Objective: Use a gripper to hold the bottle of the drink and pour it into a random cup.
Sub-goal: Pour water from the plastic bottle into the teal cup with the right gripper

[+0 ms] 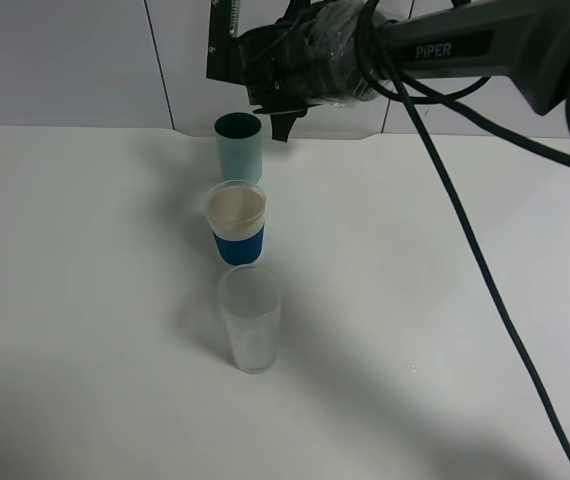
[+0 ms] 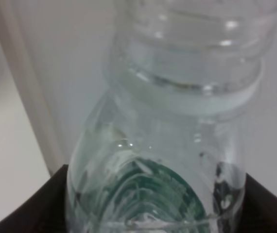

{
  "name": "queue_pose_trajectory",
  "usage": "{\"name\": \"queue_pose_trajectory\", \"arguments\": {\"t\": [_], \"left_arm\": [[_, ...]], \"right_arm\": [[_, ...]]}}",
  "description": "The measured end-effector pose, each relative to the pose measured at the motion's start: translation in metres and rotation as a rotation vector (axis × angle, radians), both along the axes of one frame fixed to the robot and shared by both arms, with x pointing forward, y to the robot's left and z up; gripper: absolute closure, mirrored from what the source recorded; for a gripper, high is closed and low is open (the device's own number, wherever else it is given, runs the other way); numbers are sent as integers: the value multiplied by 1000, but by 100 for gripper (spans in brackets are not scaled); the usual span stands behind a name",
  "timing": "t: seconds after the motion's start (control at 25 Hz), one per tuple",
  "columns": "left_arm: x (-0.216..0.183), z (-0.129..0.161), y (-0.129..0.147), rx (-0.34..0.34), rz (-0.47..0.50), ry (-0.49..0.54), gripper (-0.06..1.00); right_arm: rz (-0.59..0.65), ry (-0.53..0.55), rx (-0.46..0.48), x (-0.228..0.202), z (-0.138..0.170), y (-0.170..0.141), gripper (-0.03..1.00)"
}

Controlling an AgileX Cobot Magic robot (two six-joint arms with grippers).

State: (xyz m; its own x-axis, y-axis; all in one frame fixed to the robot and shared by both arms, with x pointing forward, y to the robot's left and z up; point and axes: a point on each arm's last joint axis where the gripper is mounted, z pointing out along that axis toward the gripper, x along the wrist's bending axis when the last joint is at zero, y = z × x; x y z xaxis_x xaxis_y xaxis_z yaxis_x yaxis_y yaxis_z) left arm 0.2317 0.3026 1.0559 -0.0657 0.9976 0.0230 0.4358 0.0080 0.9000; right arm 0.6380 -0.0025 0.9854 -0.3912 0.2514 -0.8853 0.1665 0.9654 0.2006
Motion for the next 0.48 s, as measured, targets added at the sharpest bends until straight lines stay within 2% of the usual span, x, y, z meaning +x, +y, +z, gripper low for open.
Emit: {"name": "queue_pose_trajectory", "arguments": {"t": [0.2,0.48], "left_arm": [[0,0,0,0,0,0,-4],[0,0,0,0,0,0,-4]], "right_arm": [[0,-7,-12,0,1,0,40],[-13,-11,-100,0,2,-5,40]]}}
